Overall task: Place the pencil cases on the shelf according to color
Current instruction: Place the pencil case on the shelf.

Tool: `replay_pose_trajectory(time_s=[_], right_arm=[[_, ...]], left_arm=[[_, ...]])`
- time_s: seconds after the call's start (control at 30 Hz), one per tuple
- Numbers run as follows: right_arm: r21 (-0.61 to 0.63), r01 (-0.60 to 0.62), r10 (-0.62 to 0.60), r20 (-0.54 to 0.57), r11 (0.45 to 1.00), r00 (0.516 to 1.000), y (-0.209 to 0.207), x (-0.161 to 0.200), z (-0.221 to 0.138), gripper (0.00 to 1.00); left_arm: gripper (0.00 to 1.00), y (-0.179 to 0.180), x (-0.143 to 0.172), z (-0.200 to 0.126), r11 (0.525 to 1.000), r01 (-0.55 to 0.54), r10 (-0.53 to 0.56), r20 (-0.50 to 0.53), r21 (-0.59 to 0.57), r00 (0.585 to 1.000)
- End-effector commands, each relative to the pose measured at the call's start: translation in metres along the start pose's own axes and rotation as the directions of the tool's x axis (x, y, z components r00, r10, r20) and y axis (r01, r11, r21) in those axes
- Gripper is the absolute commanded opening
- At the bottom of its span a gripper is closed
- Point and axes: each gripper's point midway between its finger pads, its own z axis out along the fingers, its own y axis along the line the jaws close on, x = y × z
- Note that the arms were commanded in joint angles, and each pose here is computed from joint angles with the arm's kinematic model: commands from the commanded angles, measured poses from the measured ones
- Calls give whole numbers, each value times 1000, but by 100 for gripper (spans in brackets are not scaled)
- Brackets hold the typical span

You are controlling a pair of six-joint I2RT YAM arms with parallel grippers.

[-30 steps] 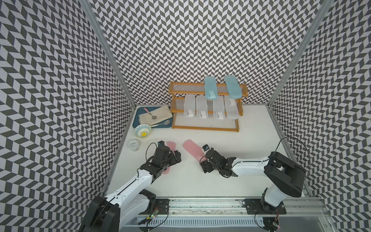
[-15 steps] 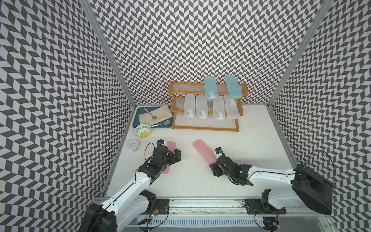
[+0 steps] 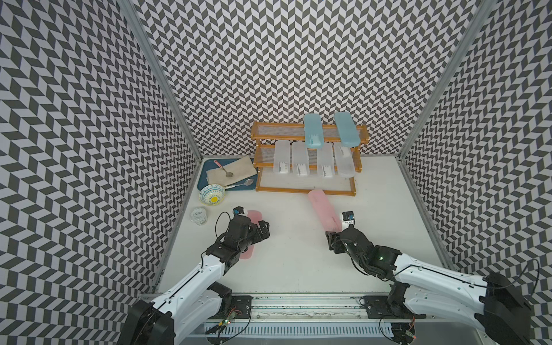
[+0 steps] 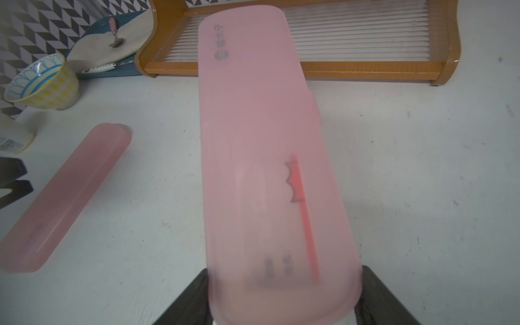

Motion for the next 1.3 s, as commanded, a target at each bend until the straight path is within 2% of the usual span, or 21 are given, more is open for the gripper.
replay_pose_trajectory(time_s=[0.0, 0.33, 0.57, 0.97, 1.27], right_arm=[[-9, -30, 30, 63, 1000, 998, 7, -35, 4, 59], [59, -88, 83, 89, 994, 993, -12, -75, 53, 58], [100, -109, 107, 29, 989, 994, -30, -79, 97, 56], [132, -163, 161, 30, 978, 987, -51, -82, 147, 53], [159, -199, 191, 64, 967, 980, -62, -88, 162, 52]], left_arm=[[100, -13, -20, -1, 1000, 0, -2, 57, 30, 998], [100, 4, -23, 4, 998, 3, 1, 70, -65, 998], [100, 10, -30, 7, 996, 15, -7, 83, -90, 996], [100, 37, -39, 19, 985, 45, -30, 93, -165, 995], [100, 38, -19, 34, 994, 49, -45, 40, -98, 998]])
